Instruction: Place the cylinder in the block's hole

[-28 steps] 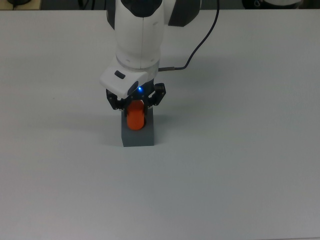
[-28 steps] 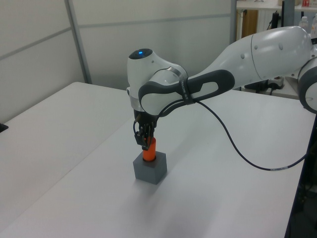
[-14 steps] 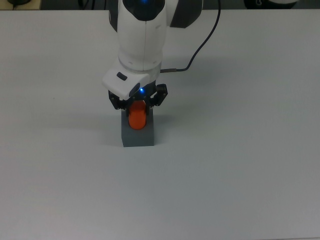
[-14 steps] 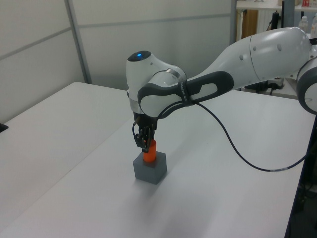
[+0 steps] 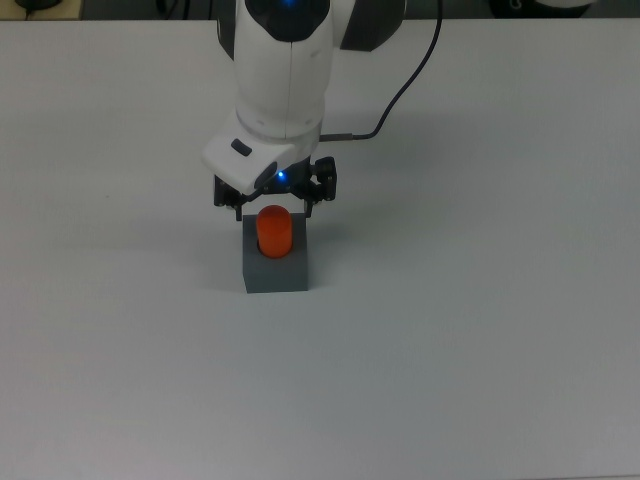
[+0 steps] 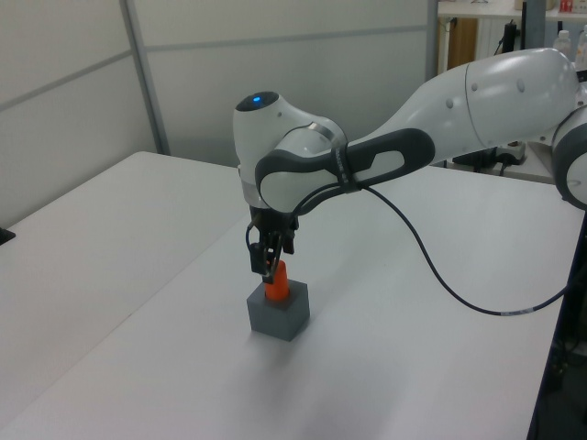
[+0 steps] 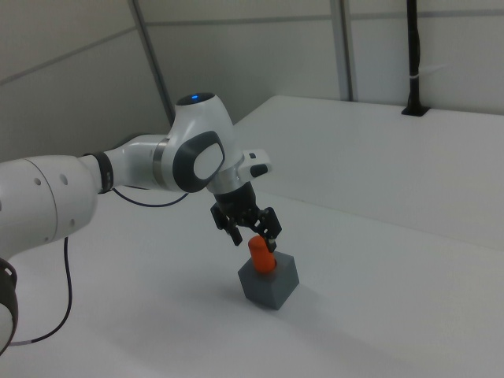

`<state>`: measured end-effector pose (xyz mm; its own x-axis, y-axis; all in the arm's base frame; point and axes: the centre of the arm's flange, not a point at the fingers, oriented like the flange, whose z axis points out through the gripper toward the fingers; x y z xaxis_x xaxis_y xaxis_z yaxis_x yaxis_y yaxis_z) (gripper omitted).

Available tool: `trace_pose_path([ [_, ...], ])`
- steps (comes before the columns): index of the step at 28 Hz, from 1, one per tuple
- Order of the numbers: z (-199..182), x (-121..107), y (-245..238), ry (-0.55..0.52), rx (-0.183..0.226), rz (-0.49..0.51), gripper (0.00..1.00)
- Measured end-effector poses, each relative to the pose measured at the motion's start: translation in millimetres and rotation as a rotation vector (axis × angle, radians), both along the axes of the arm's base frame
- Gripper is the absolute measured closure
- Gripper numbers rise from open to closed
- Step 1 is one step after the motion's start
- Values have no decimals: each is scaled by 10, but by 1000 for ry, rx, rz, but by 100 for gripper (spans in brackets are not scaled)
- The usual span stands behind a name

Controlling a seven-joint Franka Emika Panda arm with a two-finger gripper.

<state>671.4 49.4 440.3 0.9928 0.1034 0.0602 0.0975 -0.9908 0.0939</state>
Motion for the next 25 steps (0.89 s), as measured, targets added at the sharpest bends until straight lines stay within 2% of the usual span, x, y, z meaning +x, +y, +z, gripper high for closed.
trace_pose_path([
  [2,114,-26,-5,-6,1,-21,0],
  [6,359,-137,-26,11,-1,-54,0],
  [13,1063,-551,-157,55,-9,-92,0],
  [19,1622,-937,-385,47,38,-145,0],
  [25,1717,-1201,-428,51,49,-151,0],
])
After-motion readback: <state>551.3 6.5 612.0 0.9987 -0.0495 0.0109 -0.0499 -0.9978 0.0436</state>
